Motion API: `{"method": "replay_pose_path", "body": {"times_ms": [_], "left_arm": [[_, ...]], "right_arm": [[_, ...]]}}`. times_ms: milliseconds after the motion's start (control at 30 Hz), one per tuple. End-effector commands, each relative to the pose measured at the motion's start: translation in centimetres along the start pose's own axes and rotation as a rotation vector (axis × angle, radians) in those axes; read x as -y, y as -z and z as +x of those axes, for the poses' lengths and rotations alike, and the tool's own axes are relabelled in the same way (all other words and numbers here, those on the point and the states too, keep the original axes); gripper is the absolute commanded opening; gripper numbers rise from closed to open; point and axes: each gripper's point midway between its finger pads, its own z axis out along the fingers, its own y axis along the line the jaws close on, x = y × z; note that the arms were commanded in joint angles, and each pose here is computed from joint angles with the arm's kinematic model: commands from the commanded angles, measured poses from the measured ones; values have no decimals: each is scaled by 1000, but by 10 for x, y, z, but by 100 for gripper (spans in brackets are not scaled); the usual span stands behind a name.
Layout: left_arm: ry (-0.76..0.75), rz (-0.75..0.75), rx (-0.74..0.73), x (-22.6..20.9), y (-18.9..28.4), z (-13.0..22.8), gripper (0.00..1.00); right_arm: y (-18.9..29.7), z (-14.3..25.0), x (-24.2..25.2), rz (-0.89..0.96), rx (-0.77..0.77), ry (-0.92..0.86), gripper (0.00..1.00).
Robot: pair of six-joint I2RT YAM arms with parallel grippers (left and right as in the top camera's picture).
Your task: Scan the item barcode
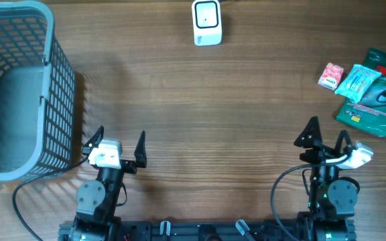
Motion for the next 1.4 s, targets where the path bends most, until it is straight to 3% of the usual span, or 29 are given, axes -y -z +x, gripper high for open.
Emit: {"method": "replay_pose_path", "body": {"times_ms": [0,133,300,1233,1367], "left_arm": [[6,-3,4,0,0,0,100],[6,-4,4,0,0,0,100],[6,-4,4,0,0,0,100],[6,-3,4,0,0,0,100],[-43,-63,8,-13,0,-1,100]], "right_arm": [[0,-1,-1,-5,9,292,100],[2,7,-19,-116,-17,283,100],[7,21,-46,-294,-35,496,100],[8,21,-48,-290,-33,480,100],[8,21,-48,-290,-33,480,100]]}}
